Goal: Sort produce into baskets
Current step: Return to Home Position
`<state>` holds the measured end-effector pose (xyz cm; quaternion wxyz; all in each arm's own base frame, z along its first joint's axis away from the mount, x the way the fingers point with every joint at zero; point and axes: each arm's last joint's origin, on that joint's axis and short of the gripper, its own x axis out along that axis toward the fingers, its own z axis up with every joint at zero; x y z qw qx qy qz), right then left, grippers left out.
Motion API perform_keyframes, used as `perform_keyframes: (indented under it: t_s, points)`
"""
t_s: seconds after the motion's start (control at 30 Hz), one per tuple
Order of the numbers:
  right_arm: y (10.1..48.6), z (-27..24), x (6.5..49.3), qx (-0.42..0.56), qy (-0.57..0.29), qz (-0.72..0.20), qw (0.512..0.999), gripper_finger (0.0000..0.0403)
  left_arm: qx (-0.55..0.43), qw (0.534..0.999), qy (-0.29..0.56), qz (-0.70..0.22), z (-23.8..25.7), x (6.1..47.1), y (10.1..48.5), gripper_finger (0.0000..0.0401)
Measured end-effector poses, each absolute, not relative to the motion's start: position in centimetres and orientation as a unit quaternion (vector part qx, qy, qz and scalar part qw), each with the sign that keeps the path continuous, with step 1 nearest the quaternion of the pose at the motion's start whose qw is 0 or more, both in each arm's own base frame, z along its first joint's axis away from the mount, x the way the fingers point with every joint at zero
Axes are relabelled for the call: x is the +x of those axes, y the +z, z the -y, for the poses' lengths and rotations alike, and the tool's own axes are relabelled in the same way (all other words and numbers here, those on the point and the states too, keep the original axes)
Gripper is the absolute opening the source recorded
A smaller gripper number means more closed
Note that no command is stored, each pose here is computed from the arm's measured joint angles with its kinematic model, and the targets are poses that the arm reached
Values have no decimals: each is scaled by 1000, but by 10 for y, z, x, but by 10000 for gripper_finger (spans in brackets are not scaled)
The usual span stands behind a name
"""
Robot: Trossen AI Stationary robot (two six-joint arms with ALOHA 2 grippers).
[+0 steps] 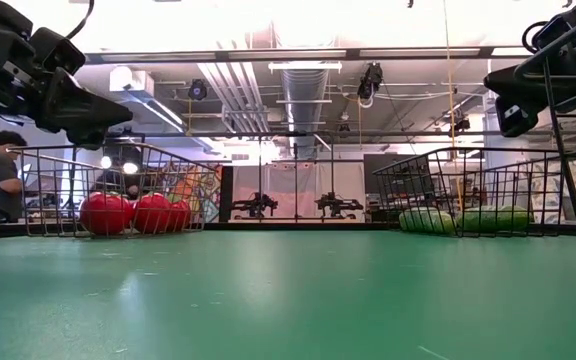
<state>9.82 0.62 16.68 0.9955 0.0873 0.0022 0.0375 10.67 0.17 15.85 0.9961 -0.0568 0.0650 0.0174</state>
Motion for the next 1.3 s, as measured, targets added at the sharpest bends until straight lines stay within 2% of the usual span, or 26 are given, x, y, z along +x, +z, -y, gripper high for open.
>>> perform_keyframes:
  t_s: [1.3]
  points:
    - [171,-6,97,87,39,1,995,18,-57,996,17,-65,-2,107,159,13]
